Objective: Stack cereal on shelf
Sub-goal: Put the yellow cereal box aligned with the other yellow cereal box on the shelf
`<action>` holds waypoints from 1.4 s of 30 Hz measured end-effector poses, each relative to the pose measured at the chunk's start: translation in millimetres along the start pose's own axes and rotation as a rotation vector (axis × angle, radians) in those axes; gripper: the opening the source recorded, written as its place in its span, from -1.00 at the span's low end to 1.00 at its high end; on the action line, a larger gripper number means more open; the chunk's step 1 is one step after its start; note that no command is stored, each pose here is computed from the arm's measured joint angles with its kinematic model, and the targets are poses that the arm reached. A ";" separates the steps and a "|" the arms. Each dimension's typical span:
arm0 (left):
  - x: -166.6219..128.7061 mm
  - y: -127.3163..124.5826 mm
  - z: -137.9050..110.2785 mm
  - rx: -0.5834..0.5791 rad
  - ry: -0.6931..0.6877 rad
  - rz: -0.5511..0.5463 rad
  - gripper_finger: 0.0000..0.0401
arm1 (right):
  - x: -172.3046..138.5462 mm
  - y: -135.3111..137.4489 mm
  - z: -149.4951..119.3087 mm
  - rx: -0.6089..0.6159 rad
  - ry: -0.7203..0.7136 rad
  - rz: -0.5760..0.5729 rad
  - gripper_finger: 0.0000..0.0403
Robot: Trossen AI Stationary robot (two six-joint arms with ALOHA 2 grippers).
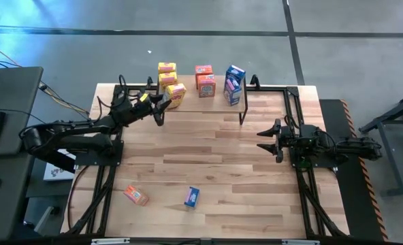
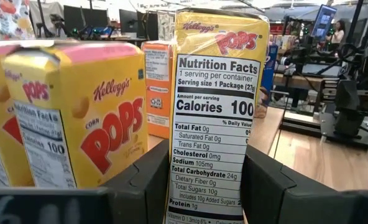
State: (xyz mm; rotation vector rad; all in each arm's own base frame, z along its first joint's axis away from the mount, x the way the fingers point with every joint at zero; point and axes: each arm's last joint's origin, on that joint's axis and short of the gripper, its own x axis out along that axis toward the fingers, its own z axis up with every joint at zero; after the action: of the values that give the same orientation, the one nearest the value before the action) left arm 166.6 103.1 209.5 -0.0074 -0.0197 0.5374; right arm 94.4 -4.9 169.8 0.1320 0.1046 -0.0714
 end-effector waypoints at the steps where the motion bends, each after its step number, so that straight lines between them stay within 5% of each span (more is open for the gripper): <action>1: 0.2 0.0 0.5 0.007 -0.002 0.001 -0.26 | 0.0 0.0 0.0 0.000 0.000 0.000 0.15; 42: 2.2 8.6 -9.0 -0.047 0.074 0.063 -0.09 | 0.0 0.0 -0.1 0.000 0.001 0.000 0.15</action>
State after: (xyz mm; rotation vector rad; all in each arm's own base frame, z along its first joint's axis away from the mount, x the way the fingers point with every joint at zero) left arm 164.4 111.6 200.5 -0.0742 0.0399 0.5995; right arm 94.4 -4.9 169.8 0.1320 0.1053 -0.0712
